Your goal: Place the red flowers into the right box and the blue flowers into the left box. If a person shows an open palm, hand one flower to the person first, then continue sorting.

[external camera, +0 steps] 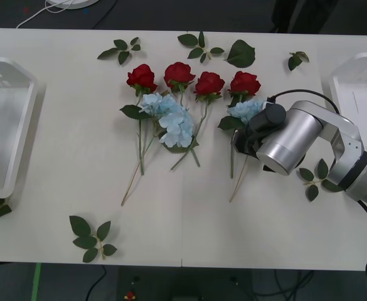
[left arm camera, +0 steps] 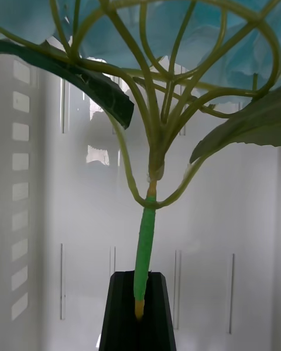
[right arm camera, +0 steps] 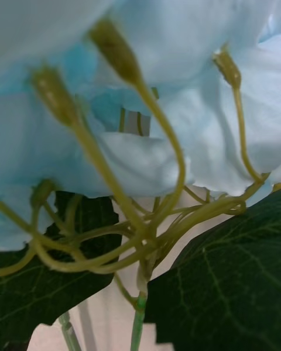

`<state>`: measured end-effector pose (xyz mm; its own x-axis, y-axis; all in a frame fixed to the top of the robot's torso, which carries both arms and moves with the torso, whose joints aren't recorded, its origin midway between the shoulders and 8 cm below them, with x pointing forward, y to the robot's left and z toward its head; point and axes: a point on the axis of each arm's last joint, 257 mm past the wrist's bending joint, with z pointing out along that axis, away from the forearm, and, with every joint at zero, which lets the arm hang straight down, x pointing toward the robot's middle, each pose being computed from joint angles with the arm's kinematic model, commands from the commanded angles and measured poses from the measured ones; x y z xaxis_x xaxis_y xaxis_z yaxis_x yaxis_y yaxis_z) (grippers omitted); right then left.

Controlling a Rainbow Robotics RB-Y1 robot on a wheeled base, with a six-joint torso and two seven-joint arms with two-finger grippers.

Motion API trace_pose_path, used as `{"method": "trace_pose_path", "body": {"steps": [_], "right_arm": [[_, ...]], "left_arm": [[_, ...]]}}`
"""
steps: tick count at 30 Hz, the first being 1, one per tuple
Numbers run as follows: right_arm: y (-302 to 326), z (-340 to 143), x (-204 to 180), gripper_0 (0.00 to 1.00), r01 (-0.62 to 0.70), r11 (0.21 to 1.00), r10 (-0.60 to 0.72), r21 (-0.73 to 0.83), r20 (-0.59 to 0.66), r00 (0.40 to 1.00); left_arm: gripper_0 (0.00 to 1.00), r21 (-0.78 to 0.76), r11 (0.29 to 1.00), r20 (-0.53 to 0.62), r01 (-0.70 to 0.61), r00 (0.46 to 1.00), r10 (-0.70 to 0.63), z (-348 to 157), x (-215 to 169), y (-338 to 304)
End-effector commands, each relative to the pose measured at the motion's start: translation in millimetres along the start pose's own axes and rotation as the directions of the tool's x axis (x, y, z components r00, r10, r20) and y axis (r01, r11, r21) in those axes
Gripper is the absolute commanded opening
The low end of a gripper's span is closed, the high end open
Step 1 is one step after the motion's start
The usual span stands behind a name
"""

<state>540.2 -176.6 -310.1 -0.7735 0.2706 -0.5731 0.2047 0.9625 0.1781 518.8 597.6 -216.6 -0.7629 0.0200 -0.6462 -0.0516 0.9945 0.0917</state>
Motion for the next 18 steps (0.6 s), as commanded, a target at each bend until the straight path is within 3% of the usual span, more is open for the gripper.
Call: {"method": "trace_pose_path", "body": {"steps": [1,2,4,5,6,7,13,14,16,18], "right_arm": [[26,-2,-13,1.00,-0.003,0.999,0.004,-0.038,0.032,0.999],[27,0,-14,0.96,-0.002,0.999,0.003,-0.040,0.036,0.999],[25,3,-16,0.73,-0.002,0.999,0.003,-0.037,0.042,0.999],[26,4,-16,0.55,-0.002,0.999,0.004,-0.040,0.042,0.999],[26,4,-16,0.21,-0.003,0.999,0.005,-0.039,0.044,0.999],[27,4,-17,0.00,-0.007,0.999,0.009,-0.040,0.044,0.999],[27,4,-17,0.00,-0.006,0.999,0.008,-0.040,0.046,0.999],[28,4,-16,0.00,-0.007,0.999,0.009,-0.042,0.044,0.999],[28,4,-16,0.00,-0.005,0.999,0.007,-0.042,0.044,0.999],[28,4,-17,0.00,-0.005,0.999,0.007,-0.045,0.046,0.999]], "left_arm": [[0.00,-0.022,1.000,0.037,-0.017,0.999,0.018,21,0,-11],[0.00,-0.022,1.000,0.051,-0.013,0.999,0.014,27,2,-14],[0.00,-0.009,1.000,0.068,0.015,0.998,-0.014,41,10,-23],[0.00,-0.005,1.000,0.071,0.024,0.997,-0.024,44,13,-25],[0.00,-0.003,0.999,0.081,0.037,0.996,-0.037,50,16,-26],[0.00,-0.006,0.999,0.096,0.046,0.994,-0.045,54,17,-27],[0.01,0.004,0.998,0.095,0.055,0.994,-0.056,57,21,-29],[0.15,0.008,0.998,0.087,0.056,0.995,-0.056,58,23,-30],[0.57,0.014,0.998,0.081,0.068,0.994,-0.069,59,27,-31],[0.63,0.016,0.997,0.081,0.071,0.994,-0.072,59,27,-31]]}}
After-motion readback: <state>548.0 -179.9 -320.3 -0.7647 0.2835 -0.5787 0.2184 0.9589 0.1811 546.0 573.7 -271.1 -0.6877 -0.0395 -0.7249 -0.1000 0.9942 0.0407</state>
